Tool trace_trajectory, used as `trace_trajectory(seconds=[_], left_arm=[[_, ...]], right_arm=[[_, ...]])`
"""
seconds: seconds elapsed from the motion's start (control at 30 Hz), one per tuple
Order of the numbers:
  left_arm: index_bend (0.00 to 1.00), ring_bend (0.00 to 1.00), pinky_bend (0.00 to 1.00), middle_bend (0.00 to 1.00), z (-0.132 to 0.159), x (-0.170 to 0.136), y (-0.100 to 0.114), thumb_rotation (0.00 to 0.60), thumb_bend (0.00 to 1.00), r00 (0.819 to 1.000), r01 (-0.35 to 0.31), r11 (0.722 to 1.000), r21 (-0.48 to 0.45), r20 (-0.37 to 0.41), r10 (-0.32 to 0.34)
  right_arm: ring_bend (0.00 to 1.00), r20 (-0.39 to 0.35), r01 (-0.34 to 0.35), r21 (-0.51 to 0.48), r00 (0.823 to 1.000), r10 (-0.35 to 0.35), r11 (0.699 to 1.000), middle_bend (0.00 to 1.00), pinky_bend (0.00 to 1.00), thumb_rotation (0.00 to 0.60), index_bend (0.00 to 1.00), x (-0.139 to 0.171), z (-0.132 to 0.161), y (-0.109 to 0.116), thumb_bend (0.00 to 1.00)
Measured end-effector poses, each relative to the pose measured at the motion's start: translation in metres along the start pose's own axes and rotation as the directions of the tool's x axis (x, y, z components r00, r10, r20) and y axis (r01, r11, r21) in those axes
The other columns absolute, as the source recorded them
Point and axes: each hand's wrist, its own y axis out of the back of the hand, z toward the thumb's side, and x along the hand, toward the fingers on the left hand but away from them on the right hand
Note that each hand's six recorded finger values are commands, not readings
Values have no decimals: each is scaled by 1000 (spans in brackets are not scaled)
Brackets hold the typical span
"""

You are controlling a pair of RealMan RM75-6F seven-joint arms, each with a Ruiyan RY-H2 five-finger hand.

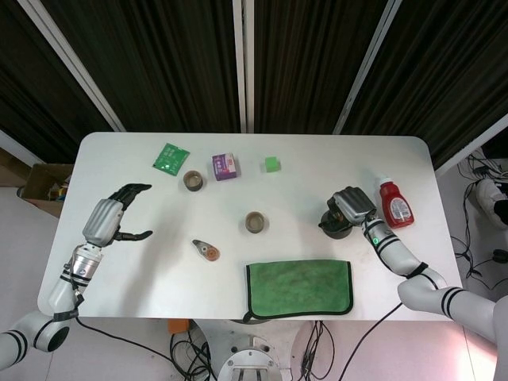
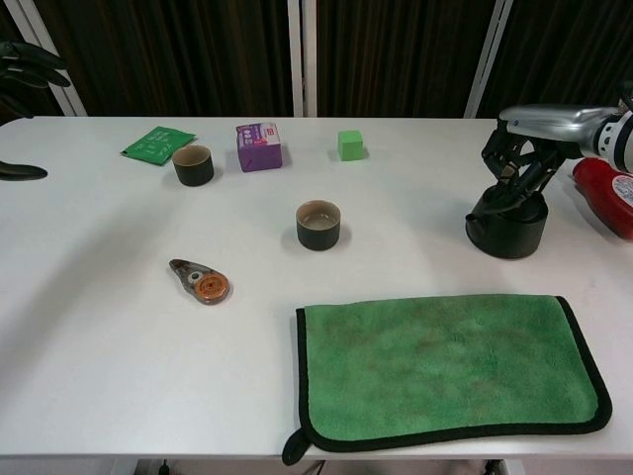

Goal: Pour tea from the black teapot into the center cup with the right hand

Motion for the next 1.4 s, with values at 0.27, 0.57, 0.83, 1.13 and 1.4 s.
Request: trace_trajectory(seconds=[0.27, 0.57, 0.83, 1.13, 1.4], left_arm=[[173, 163, 304, 184, 0, 0, 0, 600, 63, 1000, 2, 1000, 2, 1, -2], [173, 164, 304, 184, -3, -4, 17, 600, 64, 999, -41, 999, 26, -4, 41], [170, 163, 303, 183, -16, -21, 46, 600, 63, 992, -113, 979, 168, -38, 121], [120, 118, 253, 125, -48, -89, 69, 600, 63, 965, -58, 834, 549, -182, 187], [120, 119, 243, 128, -55, -146, 64, 600, 63, 958, 8, 840, 542, -244, 148]], right_arm=[[270, 5, 22, 31, 1000, -22, 999, 413, 129, 433, 315, 2, -3, 6, 0], [0, -20, 124, 12, 992, -123, 992, 79, 0, 416, 0, 17, -1, 34, 0], [0, -42, 311, 34, 950, -310, 950, 1, 0, 406, 0, 93, -8, 74, 163], [0, 236, 390, 269, 859, -453, 881, 0, 0, 418, 0, 241, -60, 33, 254], [0, 312, 344, 198, 866, -391, 918, 0, 0, 418, 0, 273, -72, -16, 249]])
